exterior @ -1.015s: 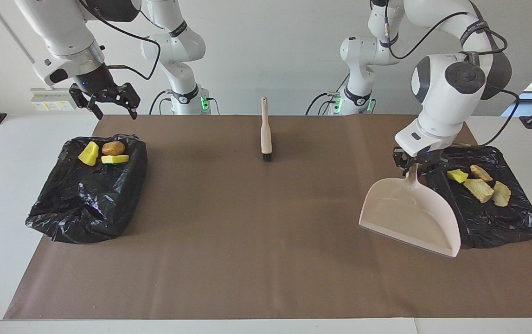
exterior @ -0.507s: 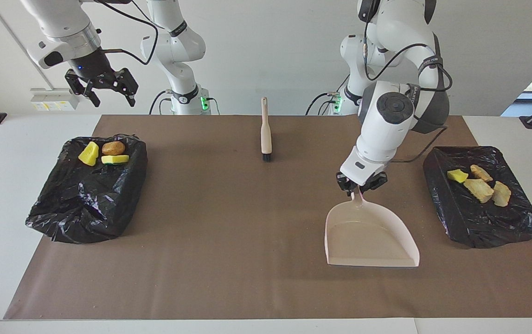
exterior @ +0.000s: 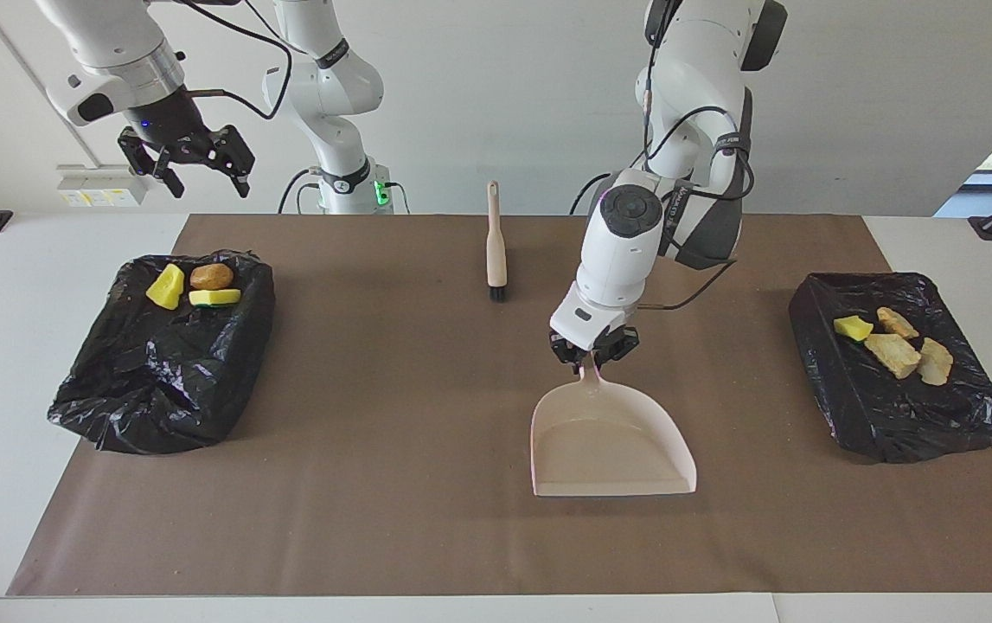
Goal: Sweep and dump trash in bin
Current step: 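Place the empty dustpan on the mat center with the left gripper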
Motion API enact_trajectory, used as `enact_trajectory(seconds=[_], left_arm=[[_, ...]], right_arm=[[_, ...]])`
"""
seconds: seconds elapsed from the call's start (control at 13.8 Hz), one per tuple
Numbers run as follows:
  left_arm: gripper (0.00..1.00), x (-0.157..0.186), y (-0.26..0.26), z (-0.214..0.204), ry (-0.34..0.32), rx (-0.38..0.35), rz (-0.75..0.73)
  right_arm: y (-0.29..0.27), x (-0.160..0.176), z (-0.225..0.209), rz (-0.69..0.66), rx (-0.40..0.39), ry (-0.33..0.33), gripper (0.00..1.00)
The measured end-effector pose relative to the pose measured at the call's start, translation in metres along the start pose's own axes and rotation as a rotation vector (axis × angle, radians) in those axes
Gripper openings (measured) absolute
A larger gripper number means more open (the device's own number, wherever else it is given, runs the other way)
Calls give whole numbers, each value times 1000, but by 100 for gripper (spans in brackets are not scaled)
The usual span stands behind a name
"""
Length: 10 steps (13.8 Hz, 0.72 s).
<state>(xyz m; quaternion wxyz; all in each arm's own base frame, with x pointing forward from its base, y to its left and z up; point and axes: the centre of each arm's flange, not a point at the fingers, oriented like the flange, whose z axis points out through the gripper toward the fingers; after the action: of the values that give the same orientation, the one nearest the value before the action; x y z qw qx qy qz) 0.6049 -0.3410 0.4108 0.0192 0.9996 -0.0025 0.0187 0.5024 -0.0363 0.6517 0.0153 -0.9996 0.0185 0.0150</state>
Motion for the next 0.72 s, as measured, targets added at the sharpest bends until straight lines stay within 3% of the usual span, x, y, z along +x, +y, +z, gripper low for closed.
enact_trajectory(seconds=[0.36,0.72], left_arm=[[31,9,66,45,17,-24,64],[31,-13,107,63,-7,-13,121]], right_arm=[[3,0,0,6,-1,0,100],[-1,1,-1,29,-3,10,100]])
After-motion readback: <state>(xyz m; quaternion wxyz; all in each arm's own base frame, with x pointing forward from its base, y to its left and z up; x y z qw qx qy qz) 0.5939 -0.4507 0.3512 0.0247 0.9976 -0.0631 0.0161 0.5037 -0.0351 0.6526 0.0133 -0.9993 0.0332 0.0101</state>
